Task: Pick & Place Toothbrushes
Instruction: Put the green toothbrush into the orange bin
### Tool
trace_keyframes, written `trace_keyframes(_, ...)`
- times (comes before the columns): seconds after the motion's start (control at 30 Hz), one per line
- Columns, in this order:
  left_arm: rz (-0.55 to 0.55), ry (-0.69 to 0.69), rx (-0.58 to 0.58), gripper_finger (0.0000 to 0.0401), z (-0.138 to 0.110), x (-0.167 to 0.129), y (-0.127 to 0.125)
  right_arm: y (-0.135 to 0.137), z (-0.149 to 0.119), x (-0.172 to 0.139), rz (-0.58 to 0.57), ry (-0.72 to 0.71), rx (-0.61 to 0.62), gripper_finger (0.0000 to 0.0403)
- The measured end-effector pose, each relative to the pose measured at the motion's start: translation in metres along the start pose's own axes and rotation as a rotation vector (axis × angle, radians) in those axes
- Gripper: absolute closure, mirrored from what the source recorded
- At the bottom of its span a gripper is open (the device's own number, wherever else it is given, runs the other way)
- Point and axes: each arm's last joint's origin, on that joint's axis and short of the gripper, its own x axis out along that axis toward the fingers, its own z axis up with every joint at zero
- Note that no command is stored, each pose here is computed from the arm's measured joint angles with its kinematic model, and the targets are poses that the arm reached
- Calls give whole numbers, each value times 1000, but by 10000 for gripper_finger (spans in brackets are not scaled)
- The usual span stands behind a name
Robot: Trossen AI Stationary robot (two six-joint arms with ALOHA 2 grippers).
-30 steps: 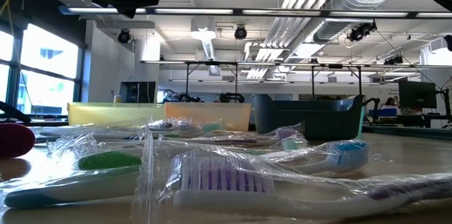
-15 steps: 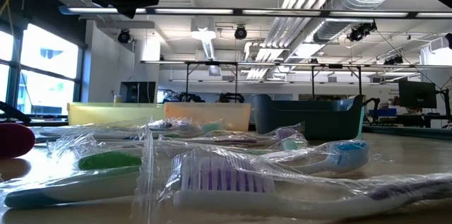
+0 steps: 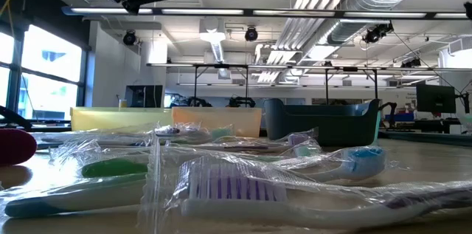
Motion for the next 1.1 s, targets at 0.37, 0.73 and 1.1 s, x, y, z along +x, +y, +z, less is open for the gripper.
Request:
trace_keyframes(0.37, 28, -6, -32, 401, 0, 5, 23, 1, 15, -23, 95, -138, -114, 383)
trace_keyframes(0.73, -53, -24, -100, 401, -1, 7, 49, 14, 58, -27, 102, -266, -241, 383)
trace_keyframes(1.1, -53, -22, -193, 401, -1, 7, 53, 45, 116, -41, 278, -527, -465, 383)
